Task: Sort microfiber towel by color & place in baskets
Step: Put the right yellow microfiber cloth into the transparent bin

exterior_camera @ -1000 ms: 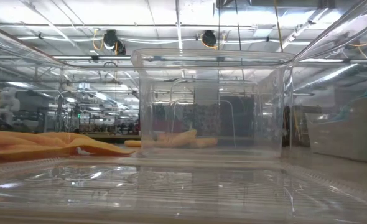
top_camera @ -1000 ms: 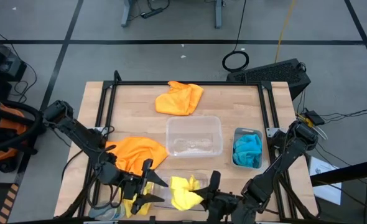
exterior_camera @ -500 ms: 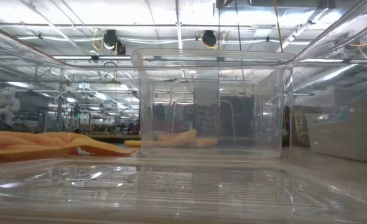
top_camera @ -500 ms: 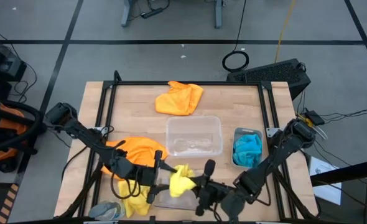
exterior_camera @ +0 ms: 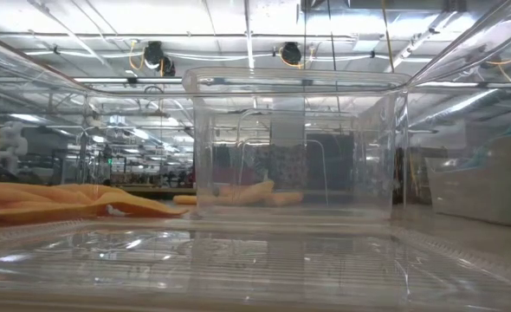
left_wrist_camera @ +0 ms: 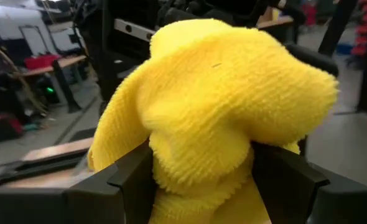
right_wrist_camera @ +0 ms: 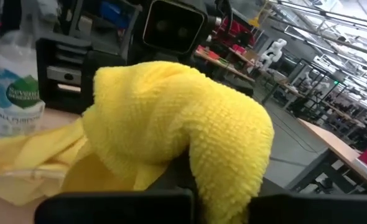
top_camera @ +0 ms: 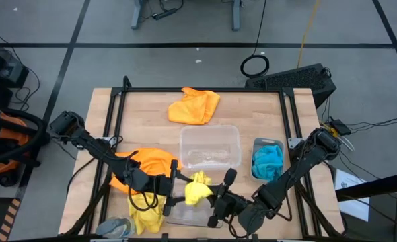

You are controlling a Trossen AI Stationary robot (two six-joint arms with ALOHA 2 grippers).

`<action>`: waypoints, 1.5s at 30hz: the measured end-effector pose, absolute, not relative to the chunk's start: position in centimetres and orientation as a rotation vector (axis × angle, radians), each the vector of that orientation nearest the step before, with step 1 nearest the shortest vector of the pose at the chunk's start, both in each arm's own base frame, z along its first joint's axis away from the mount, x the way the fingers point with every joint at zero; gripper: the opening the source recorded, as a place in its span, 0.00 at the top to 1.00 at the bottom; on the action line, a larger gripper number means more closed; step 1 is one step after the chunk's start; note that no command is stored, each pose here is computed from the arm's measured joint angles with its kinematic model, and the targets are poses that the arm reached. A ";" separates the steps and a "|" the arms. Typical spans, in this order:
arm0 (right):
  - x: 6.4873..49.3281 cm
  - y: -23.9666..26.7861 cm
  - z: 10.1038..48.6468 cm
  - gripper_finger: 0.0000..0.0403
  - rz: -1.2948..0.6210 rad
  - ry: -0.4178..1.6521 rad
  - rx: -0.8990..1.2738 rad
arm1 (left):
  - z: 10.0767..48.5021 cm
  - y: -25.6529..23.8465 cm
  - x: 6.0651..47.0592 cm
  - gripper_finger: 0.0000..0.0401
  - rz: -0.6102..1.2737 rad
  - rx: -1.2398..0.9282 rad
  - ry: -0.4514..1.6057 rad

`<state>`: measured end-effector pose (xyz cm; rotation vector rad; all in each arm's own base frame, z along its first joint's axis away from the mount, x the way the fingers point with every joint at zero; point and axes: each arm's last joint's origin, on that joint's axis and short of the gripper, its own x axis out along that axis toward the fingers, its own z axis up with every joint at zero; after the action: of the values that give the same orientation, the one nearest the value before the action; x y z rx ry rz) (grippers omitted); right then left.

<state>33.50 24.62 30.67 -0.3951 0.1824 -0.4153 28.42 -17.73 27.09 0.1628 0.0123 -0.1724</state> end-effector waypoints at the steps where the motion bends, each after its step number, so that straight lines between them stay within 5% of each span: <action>1: 33.5 24.6 30.7 0.97 -0.416 0.176 -0.388 | 27.1 -17.8 28.4 0.40 -0.184 0.146 0.012; 26: 34.8 22.8 32.4 0.97 -0.533 0.069 -0.262 | 28.0 -16.3 29.2 0.40 -0.128 0.053 -0.065; 29: 34.8 22.8 32.5 0.97 -0.531 0.065 -0.252 | 28.1 -16.3 29.2 0.48 -0.132 0.076 -0.077; 32: 34.8 22.9 32.5 0.95 -0.520 0.061 -0.242 | 28.0 -16.3 29.2 0.69 -0.137 0.100 -0.077; 36: 34.3 23.7 32.5 0.85 -0.495 0.048 -0.205 | 27.9 -16.5 29.2 0.94 -0.199 0.113 -0.079; 45: 32.0 26.0 32.6 0.41 -0.547 0.050 -0.185 | 28.1 -16.7 29.2 0.93 -0.263 0.130 -0.106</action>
<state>31.99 25.96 32.60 -0.1846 0.0504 -0.5474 29.18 -16.75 28.10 0.1300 -0.1059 -0.2630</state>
